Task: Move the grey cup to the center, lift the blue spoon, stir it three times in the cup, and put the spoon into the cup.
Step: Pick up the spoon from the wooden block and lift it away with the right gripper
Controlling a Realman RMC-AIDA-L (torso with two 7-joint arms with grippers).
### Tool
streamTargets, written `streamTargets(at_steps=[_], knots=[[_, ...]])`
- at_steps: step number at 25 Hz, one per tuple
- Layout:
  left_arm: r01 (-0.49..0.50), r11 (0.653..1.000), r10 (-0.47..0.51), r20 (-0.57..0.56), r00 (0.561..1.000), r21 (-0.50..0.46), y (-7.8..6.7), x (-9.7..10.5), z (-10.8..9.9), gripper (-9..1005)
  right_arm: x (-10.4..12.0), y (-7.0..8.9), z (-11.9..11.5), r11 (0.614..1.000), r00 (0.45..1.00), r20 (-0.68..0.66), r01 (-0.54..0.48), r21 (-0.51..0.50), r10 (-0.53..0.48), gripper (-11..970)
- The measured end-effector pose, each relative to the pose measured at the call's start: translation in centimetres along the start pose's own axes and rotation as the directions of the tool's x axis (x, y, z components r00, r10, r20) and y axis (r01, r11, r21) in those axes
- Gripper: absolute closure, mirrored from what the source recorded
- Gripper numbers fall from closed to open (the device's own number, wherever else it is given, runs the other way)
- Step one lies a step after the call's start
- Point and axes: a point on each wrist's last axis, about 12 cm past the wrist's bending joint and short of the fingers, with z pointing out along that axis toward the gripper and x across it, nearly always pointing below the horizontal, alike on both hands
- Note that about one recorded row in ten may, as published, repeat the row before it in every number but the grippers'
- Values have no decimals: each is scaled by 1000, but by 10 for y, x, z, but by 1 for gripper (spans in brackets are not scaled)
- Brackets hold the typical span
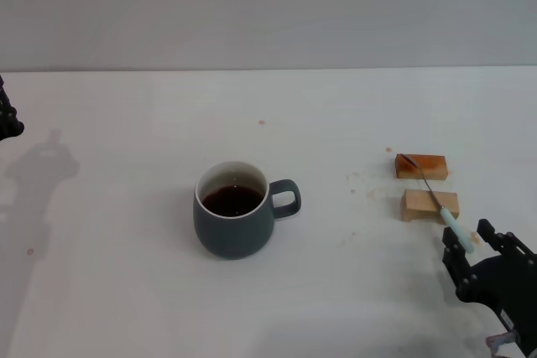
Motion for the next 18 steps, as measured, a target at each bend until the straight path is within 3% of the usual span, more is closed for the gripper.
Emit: streamTargets(at_steps=[18], knots=[[7,1000,-7,11,1000,1,-2,-3,-1,998,7,-7,-1,1000,1000,-26,6,21,-6,492]])
